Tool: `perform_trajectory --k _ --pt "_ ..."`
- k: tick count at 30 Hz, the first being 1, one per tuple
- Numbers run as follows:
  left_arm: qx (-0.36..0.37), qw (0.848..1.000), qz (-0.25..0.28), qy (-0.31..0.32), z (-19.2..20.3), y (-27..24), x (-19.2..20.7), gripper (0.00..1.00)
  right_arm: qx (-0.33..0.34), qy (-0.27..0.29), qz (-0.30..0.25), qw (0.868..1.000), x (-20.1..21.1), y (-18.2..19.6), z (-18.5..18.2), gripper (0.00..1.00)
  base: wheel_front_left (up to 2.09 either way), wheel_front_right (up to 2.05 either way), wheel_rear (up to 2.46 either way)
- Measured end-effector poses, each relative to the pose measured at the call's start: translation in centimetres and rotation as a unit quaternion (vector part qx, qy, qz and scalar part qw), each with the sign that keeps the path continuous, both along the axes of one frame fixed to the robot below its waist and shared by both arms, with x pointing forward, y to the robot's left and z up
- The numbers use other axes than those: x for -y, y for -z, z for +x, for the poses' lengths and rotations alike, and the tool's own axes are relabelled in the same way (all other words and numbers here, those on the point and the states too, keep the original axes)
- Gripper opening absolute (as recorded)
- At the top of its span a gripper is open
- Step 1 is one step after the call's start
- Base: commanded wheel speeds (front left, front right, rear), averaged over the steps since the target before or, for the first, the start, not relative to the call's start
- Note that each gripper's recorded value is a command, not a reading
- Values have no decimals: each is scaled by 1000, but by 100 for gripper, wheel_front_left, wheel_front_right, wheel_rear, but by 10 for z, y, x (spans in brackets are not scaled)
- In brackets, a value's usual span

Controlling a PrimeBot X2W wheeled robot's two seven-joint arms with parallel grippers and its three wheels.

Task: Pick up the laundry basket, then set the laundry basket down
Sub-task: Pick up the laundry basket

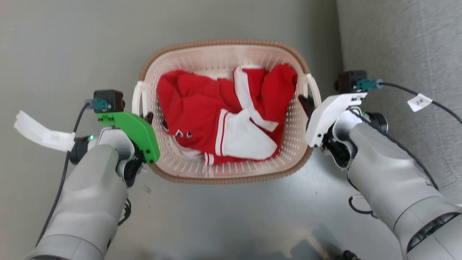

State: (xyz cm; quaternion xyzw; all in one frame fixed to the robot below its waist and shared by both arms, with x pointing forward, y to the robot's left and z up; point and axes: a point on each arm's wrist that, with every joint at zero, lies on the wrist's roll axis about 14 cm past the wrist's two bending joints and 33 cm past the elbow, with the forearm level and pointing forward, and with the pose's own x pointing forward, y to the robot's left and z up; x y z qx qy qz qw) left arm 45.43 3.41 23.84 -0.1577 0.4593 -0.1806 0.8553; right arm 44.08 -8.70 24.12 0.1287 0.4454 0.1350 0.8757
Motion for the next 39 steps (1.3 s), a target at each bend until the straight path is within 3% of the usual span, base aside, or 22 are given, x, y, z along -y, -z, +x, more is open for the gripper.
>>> perform_trajectory --k 9,32,39 --pt "9 1000 3 4 -15 -33 -1 0 4 -10 0 1000 -2 -34 -14 0 0 0 0" --pt "-19 1000 15 10 -97 -72 -8 0 -30 -25 5 999 -7 -71 -98 0 0 0 0" --pt "-3 1000 14 11 -100 -88 -7 0 -13 -24 8 1000 -7 -87 -101 0 0 0 0"
